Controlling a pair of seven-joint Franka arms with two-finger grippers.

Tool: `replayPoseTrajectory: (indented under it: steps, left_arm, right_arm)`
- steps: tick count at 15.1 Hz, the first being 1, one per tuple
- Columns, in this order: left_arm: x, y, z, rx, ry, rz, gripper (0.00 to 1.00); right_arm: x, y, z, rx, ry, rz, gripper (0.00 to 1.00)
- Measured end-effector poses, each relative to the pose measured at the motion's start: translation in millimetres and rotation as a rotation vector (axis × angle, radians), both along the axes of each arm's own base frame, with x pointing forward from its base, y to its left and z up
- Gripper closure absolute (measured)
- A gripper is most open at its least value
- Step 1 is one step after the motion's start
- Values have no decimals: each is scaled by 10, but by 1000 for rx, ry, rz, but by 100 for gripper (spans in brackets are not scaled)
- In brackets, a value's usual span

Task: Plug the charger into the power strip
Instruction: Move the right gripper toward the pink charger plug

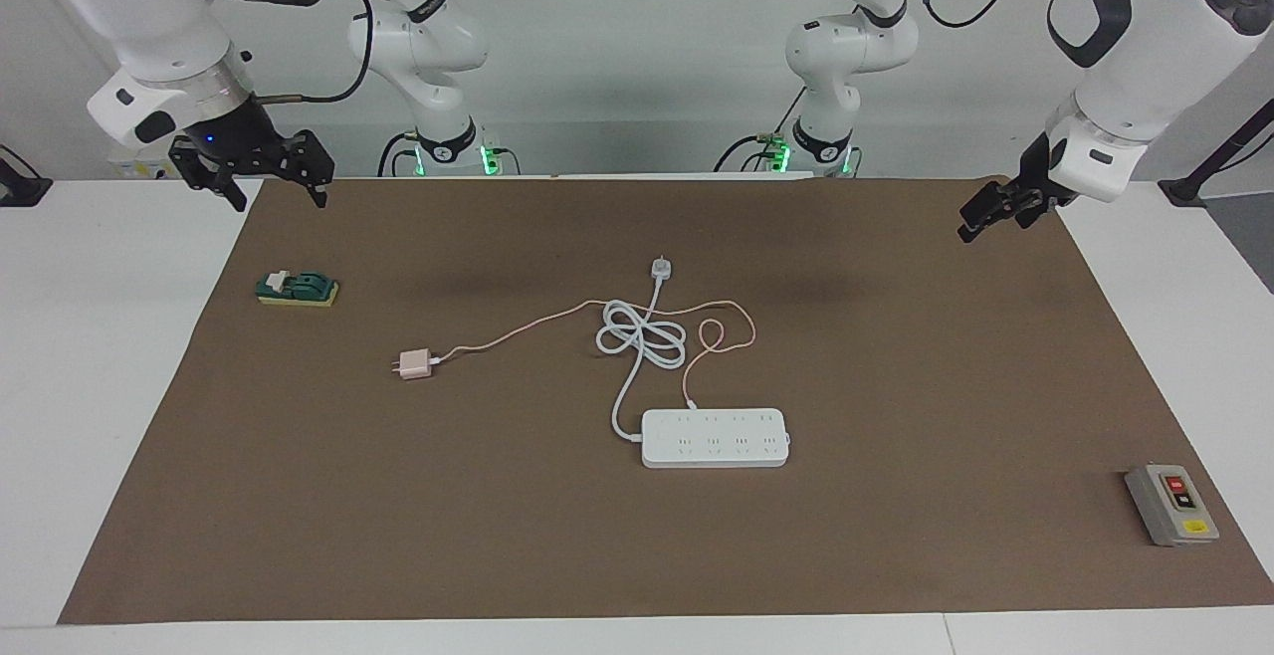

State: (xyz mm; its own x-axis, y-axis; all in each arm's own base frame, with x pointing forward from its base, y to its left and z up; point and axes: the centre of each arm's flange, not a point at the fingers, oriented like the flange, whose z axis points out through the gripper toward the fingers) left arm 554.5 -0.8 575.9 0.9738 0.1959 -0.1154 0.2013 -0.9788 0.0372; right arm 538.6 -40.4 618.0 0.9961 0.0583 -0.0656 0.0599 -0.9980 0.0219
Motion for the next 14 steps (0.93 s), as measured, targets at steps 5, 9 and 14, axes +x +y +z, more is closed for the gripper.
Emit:
replayPoseTrajectory:
  steps: [5,9,14]
  left_arm:
    - [-1,-7,2,0,0,-1,0]
    - [-1,-29,2,0,0,-5,0]
    - [-2,-37,5,0,-1,-7,0]
  right_arm:
    - [0,1,1,0,0,0,0]
    - [-1,-19,16,-24,0,36,0]
    - [-1,-44,29,-49,-1,48,0]
